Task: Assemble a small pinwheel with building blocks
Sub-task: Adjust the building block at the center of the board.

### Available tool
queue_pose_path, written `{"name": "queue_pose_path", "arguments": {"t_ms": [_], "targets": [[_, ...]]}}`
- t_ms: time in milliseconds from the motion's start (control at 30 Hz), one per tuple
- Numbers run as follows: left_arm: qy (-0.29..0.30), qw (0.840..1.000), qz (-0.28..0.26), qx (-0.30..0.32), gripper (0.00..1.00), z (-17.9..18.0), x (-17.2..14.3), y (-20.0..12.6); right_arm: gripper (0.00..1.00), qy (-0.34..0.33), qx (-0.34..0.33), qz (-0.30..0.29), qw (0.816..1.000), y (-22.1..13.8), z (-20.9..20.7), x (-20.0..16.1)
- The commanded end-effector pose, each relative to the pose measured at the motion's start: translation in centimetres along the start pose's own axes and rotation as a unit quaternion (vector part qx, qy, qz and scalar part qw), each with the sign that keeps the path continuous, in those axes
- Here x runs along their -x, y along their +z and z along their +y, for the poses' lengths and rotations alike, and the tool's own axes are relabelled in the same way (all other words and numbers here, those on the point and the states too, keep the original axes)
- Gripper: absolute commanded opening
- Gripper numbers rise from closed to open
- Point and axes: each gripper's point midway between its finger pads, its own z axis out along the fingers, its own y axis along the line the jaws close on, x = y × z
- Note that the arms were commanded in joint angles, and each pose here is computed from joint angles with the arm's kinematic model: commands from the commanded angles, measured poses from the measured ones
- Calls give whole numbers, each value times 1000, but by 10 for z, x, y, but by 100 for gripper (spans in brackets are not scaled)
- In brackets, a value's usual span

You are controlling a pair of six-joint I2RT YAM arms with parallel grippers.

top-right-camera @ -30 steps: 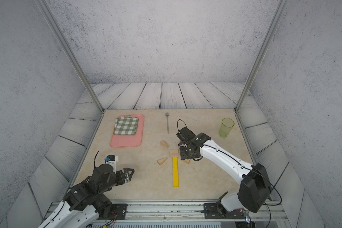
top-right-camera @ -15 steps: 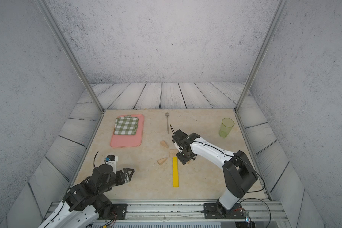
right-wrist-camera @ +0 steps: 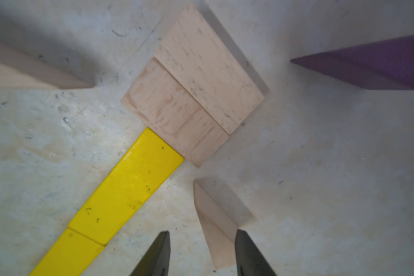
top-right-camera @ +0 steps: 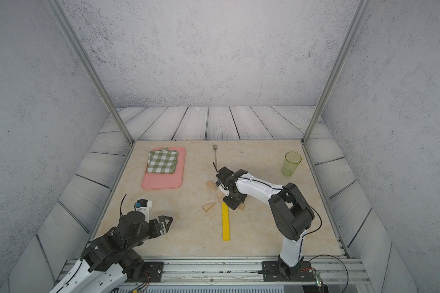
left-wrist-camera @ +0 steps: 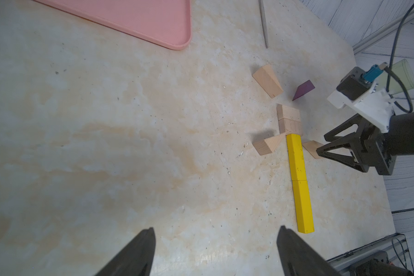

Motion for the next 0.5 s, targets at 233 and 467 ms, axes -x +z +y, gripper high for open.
{"name": "queue_pose_path", "arguments": {"t_ms": [233, 467], "targets": [[-4, 1000, -2, 9, 86, 5, -2, 1, 38, -26, -19, 34, 999, 21, -7, -3], [-5, 1000, -3, 7, 86, 5, -1, 0, 31, -33, -31, 44, 998, 22, -10, -13]]}}
